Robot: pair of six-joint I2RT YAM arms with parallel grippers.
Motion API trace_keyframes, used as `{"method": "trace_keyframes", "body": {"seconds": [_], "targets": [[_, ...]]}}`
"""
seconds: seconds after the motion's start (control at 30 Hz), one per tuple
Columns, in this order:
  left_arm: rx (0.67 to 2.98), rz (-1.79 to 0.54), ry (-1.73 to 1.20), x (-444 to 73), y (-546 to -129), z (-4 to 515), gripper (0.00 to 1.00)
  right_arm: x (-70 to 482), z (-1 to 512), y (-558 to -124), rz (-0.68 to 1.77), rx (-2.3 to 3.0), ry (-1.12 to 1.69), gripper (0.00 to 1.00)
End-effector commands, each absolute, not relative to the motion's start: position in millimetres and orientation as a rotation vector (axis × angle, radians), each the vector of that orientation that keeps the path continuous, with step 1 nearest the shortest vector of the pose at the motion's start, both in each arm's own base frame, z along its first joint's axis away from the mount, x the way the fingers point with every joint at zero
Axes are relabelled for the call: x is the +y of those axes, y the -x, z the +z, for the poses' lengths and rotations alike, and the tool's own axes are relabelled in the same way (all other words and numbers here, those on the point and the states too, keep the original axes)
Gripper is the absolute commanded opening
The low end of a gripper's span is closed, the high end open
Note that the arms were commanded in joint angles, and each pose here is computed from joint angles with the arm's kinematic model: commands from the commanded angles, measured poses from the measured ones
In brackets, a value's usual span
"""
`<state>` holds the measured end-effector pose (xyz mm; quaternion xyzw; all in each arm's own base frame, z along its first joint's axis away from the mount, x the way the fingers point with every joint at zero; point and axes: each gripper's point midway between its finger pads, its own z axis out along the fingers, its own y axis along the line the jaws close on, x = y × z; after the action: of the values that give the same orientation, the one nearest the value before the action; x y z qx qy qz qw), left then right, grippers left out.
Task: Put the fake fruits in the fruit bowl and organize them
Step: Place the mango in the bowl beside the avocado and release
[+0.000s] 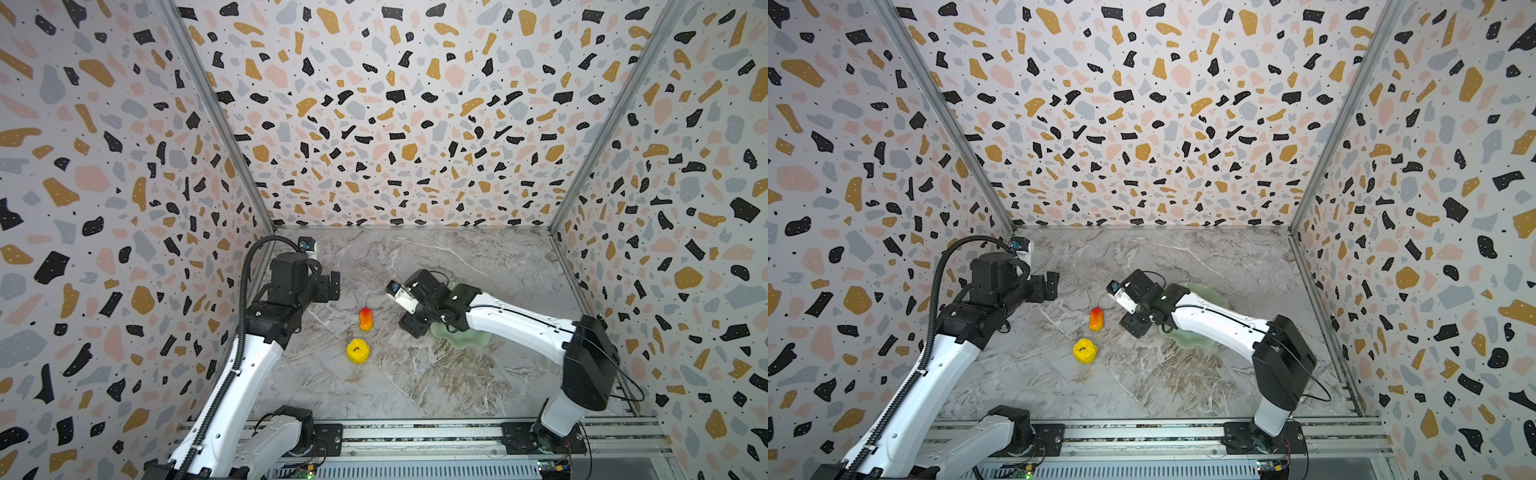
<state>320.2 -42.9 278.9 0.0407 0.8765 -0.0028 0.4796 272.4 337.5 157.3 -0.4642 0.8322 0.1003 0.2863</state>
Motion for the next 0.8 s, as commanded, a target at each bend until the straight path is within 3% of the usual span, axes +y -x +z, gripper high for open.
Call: {"method": "trace_keyframes", "body": {"seconds": [0.0, 0.33, 0.6, 0.77], "targets": [[2.123, -0.004, -0.102, -43.3, -319.0, 281.3, 0.99, 285.1, 147.3, -269.6, 0.166, 2.378, 1.116, 0.47], [2.121, -0.016, -0.105, -45.1, -319.4, 282.6, 1.0, 230.6, 113.4, -274.4, 0.006, 2.468, 1.038, 0.47], [2.122, -0.015, -0.104, -44.9, -319.4, 281.9, 1.0, 235.5, 98.2, -288.4, -0.038, 2.437, 1.076, 0.49], [2.123, -0.015, -0.108, -45.2, -319.6, 281.5, 1.0, 245.3, 94.2, -298.1, -0.043, 2.411, 1.114, 0.58]]}}
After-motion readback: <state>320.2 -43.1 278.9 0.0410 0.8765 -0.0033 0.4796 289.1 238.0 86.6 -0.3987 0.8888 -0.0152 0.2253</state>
